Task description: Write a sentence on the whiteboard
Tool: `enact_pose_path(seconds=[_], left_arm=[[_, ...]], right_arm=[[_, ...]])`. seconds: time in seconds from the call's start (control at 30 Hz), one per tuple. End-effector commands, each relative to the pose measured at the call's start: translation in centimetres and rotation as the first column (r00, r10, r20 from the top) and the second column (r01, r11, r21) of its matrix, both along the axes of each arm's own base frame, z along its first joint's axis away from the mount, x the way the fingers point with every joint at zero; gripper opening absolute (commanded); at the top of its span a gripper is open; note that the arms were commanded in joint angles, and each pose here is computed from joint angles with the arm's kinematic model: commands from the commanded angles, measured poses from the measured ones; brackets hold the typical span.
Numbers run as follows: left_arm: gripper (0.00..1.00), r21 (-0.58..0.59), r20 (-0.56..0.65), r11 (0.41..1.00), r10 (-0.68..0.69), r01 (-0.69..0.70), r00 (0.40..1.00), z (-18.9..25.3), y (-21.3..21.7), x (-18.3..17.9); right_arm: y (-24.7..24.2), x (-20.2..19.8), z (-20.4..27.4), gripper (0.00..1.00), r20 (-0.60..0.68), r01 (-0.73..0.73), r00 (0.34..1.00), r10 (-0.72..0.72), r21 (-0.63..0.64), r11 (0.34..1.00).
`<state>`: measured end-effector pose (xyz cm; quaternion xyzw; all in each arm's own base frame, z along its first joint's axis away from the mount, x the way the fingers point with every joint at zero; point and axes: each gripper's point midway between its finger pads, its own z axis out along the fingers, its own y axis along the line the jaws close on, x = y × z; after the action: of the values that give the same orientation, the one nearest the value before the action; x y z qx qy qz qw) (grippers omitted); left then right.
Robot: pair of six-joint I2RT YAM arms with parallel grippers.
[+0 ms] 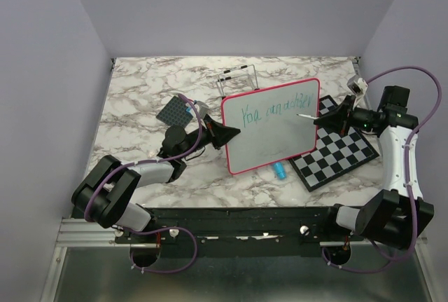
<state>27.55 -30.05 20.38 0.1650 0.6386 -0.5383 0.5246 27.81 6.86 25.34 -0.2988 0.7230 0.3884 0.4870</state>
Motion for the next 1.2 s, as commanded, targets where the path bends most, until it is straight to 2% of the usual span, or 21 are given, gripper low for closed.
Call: enact_pose_path(seconds=[0.0, 0.07, 0.37, 0.63, 1.17], left_arm=[[0.0, 0.094, -0.003, 0.995, 0.015, -0.014, 1.0, -2.9, 0.2, -0.1], [0.0, 0.093, -0.004, 0.996, 0.016, -0.016, 1.0, -2.9, 0.2, -0.1], [0.0, 0.105, -0.001, 0.994, 0.012, -0.012, 1.0, -3.1, 0.3, -0.3], [0.0, 0.123, 0.007, 0.992, 0.014, -0.015, 1.0, -3.2, 0.5, -0.4], [0.0, 0.131, 0.01, 0.991, 0.005, -0.006, 1.0, -3.2, 0.2, -0.2]], right_arm=[[0.2, -0.4, 0.2, 0.01, -0.001, 0.01, 1.0, -0.01, -0.005, 1.0], [-0.8, 1.0, -0.1, 0.01, 0.024, 0.068, 0.997, -0.067, -0.058, 0.996], [-3.9, 5.5, -0.4, 0.01, 0.011, 0.2, 0.98, -0.2, -0.094, 0.975], [-6.1, 6.8, -1.0, 0.01, -0.014, 0.261, 0.964, -0.264, -0.091, 0.961], [-6.9, 8.3, -2.5, 0.01, -0.068, 0.26, 0.962, -0.265, -0.073, 0.963]])
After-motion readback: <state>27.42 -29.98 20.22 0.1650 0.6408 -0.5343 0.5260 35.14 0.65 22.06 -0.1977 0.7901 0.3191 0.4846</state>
